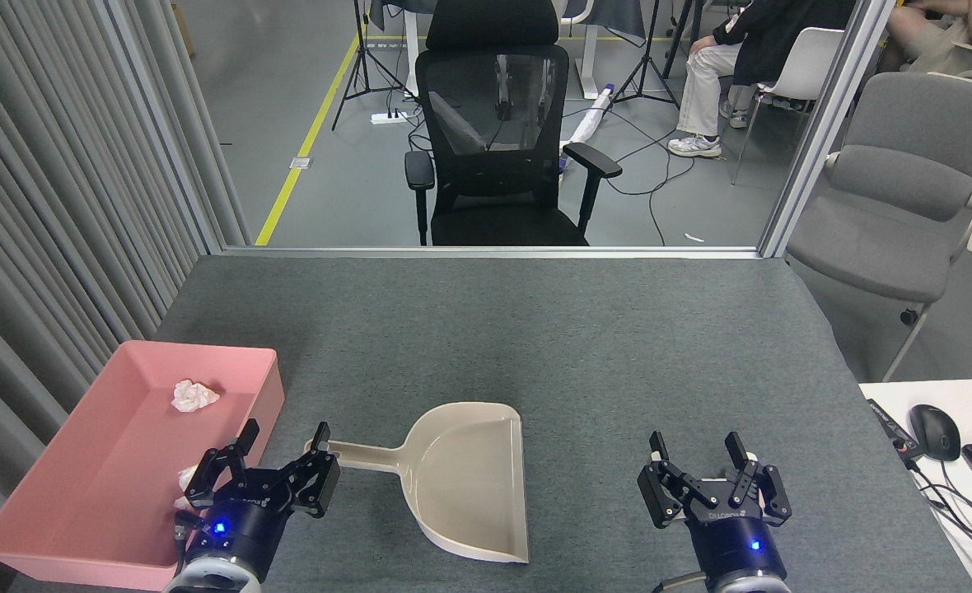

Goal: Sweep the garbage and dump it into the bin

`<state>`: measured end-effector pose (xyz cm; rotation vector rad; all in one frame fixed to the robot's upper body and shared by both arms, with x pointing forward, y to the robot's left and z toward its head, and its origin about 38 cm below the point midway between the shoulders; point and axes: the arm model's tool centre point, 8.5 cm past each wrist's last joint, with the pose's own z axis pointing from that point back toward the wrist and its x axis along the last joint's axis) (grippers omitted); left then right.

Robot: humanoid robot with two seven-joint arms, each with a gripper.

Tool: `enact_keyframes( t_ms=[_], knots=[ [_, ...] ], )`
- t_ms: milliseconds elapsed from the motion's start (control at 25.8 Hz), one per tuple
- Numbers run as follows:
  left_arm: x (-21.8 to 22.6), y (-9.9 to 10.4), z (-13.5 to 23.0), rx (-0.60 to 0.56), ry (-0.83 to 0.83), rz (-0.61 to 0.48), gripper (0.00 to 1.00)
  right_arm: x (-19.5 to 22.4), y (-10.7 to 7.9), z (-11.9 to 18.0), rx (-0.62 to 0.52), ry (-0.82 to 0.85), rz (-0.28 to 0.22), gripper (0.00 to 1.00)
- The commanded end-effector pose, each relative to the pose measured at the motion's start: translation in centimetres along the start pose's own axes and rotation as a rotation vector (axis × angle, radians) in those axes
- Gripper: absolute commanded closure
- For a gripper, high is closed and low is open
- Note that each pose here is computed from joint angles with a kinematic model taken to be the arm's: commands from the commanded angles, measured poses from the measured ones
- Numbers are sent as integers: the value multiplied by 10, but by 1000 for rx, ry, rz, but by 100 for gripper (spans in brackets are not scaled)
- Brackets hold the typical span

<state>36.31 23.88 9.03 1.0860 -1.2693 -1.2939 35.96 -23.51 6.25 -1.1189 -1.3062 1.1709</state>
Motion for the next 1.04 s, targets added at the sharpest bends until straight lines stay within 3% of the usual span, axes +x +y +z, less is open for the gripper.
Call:
enact_keyframes(
  t_ms=[0, 348, 580, 1006],
  knots=[
    [3, 0, 0, 9, -1, 10, 7, -1, 0, 0, 1, 0, 2, 0],
    [3, 3, 0, 47, -5, 19, 6, -2, -3, -2, -6, 1, 4, 0],
    [2, 12, 1, 160, -2, 73, 2, -4, -6, -5, -17, 6, 5, 0],
    [0, 8, 2, 145, 7, 75, 2, -4, -8, -6, -21, 8, 8, 0]
  ],
)
